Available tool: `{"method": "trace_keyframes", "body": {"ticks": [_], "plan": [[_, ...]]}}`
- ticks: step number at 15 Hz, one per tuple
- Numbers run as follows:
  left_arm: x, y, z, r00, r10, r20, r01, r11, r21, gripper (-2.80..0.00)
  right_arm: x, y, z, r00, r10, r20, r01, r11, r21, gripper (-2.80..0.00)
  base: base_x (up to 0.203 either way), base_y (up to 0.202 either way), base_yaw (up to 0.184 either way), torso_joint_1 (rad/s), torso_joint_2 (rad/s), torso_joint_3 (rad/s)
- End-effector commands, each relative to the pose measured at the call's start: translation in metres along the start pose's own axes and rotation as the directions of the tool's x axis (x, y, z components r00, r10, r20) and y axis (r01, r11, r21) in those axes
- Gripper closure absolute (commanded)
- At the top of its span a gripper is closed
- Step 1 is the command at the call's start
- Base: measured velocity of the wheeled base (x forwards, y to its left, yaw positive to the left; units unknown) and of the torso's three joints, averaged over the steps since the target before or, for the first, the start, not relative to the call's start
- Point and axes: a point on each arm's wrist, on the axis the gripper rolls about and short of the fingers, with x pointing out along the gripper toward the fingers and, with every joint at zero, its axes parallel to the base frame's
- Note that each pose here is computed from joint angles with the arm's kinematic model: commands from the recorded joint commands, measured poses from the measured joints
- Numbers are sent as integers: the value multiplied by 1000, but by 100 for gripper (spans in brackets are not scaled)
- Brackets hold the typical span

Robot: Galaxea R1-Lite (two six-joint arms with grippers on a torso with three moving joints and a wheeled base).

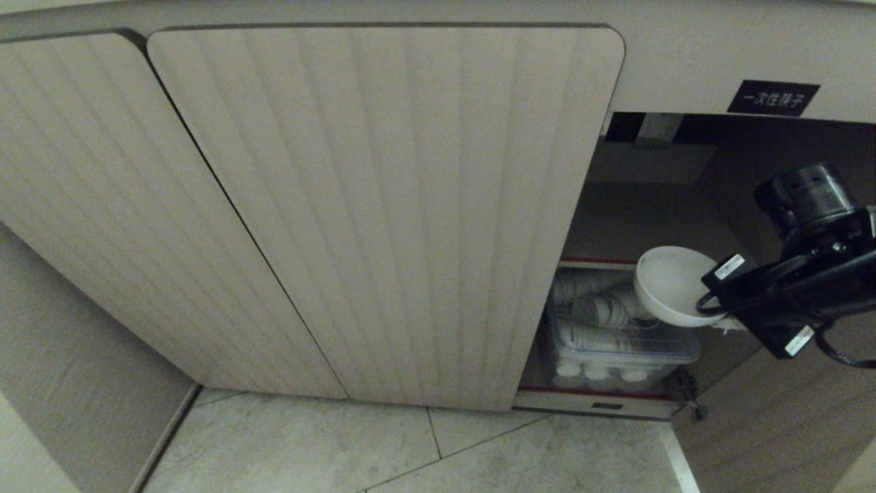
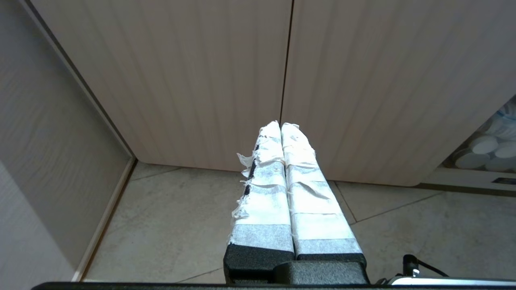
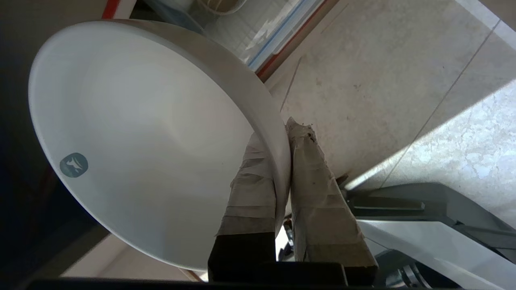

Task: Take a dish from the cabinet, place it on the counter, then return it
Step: Put it back into the cabinet

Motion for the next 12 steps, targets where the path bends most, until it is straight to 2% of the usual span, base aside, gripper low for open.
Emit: {"method": "trace_keyframes", "body": {"ticks": [1, 10, 12], "plan": [[0, 0, 0, 1000, 1, 0, -1, 1000, -1, 0, 4, 0, 3, 1000, -11, 1, 11, 1000, 12, 0, 0, 0, 0, 0, 0, 0], [0, 0, 0, 1000, 1, 1, -1, 1000, -1, 0, 12, 6, 15, 1000, -15, 18, 15, 999, 39, 0, 0, 0, 0, 0, 0, 0], [0, 0, 0, 1000, 1, 1, -1, 1000, -1, 0, 14, 13, 19, 1000, -10, 22, 8, 998, 70, 0, 0, 0, 0, 0, 0, 0]]}}
